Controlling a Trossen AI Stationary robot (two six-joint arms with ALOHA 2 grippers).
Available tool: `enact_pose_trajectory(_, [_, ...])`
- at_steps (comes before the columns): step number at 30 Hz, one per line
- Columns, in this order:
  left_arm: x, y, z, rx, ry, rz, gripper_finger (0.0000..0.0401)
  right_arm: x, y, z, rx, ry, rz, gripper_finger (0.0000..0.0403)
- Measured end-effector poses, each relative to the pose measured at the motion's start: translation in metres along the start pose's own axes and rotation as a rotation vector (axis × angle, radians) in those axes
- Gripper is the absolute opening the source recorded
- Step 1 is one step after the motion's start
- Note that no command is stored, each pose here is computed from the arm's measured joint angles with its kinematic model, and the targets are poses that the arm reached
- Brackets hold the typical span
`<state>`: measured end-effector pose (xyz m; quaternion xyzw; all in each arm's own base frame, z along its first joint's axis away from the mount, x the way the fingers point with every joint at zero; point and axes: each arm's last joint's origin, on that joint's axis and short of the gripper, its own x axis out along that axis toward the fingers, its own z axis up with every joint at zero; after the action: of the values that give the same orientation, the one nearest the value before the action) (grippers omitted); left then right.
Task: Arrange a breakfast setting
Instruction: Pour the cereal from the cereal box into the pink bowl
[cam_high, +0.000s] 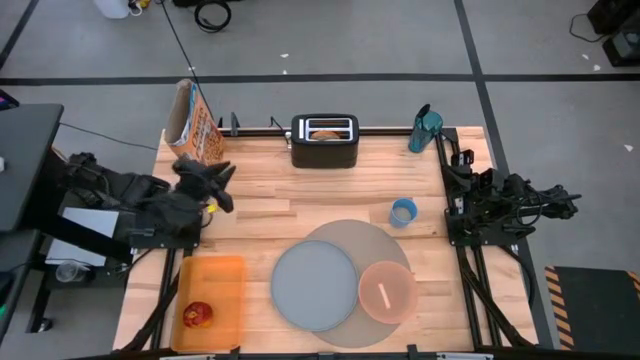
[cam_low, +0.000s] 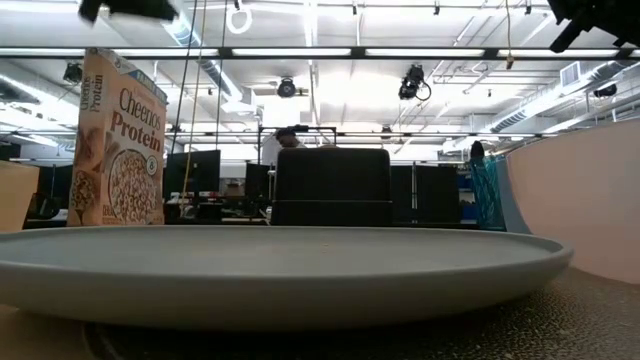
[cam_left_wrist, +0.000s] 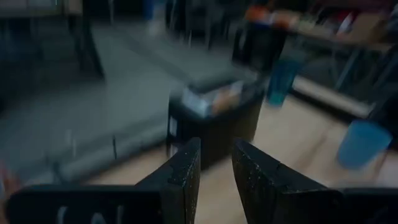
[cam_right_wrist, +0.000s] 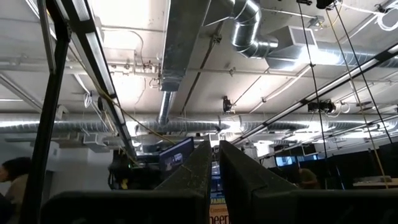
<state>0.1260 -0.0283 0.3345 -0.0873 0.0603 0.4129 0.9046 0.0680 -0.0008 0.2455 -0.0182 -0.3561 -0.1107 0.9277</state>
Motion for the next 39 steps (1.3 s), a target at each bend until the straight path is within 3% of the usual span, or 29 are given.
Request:
enact_pose_trajectory(4, [-0.014, 0.001, 0.01, 0.08, -0.081, -0.035, 0.0081, 0.0, 0.0, -0.001, -0.003, 0.011, 0.002, 0.0038])
enact_pose_trajectory(12, [-0.024, 0.003, -0.017, -0.007, -0.068, -0.186, 0.0039, 0.0, 0.0, 0.0, 0.0, 0.002, 0.0, 0.0038])
enact_pose_trajectory(16, [-0.024, -0.012, -0.013, -0.009, -0.1, -0.378, 0.0015, 0.0, 0.0, 0.0, 0.0, 0.001, -0.001, 0.0038])
enact_pose_trajectory(19, [-0.024, -0.021, 0.001, 0.019, -0.236, -0.601, 0.0006, 0.0, 0.0, 0.0, 0.0, 0.004, -0.016, 0.0038])
enact_pose_trajectory(21, [-0.023, -0.021, 0.01, 0.031, -0.332, -0.674, 0.0006, 0.0, -0.001, 0.0, 0.0, 0.008, -0.024, 0.0038])
enact_pose_trajectory(30, [0.008, -0.01, 0.021, 0.14, -0.453, -0.695, 0.0009, 0.0, 0.0, -0.003, -0.004, 0.031, -0.021, 0.0038])
enact_pose_trajectory(39, [0.022, 0.02, 0.008, 0.094, -0.521, -0.574, 0.0005, 0.0, 0.0, -0.005, -0.003, 0.056, -0.026, 0.0038])
